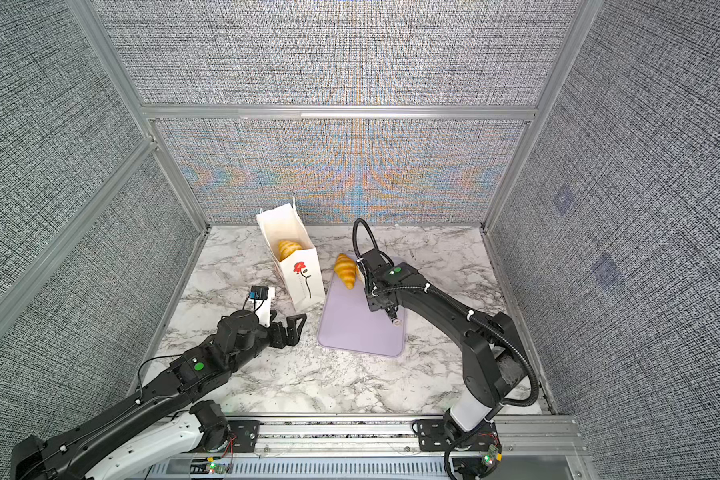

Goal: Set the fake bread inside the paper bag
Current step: 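Move the empty tongs with the right gripper back over the tray, then lower the open tongs around the round flaky bun with the right gripper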

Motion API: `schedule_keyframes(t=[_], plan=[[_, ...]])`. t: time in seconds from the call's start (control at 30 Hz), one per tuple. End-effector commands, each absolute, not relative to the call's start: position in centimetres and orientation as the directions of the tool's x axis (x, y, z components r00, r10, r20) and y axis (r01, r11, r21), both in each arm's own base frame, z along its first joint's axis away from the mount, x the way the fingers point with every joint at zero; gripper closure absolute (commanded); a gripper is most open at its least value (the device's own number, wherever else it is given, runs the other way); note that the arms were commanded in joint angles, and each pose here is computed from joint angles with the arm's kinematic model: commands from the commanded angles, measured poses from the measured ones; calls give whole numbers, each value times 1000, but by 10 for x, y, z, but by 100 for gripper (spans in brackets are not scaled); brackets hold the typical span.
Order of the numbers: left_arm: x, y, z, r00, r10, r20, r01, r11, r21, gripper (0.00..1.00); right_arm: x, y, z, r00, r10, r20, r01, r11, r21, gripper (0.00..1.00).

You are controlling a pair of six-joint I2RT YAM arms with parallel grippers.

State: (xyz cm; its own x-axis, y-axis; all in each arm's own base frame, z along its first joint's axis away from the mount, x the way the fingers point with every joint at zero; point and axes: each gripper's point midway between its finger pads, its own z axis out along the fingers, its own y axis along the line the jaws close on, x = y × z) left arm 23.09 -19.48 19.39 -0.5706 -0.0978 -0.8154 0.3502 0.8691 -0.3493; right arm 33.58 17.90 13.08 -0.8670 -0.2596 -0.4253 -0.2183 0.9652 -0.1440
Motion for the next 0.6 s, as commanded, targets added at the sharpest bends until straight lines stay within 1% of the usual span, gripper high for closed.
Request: schedule_keyframes(t=[0.0,0.17,0.27,0.4,0.57], plan=[[231,-196,197,-560,-106,-822,359,863,-356,1,340,176,128,-866,-277,-417,-232,960,-156,44],[230,-195,195,-563,-102,-820,356,865,-353,1,345,170,120,-874,-275,-400,-238,961,-141,44],[230,-196,194,-565,-98,-819,357,866,-351,1,346,177,116,-857,-341,-387,-315,940,-130,44],[230,-197,191,-573,-91,-815,359,865,-350,1,348,166,106,-841,-414,-348,-362,909,-205,45],[230,-196,191,-572,-86,-816,359,868,-344,1,353,150,97,-849,-414,-328,-351,906,-236,44]])
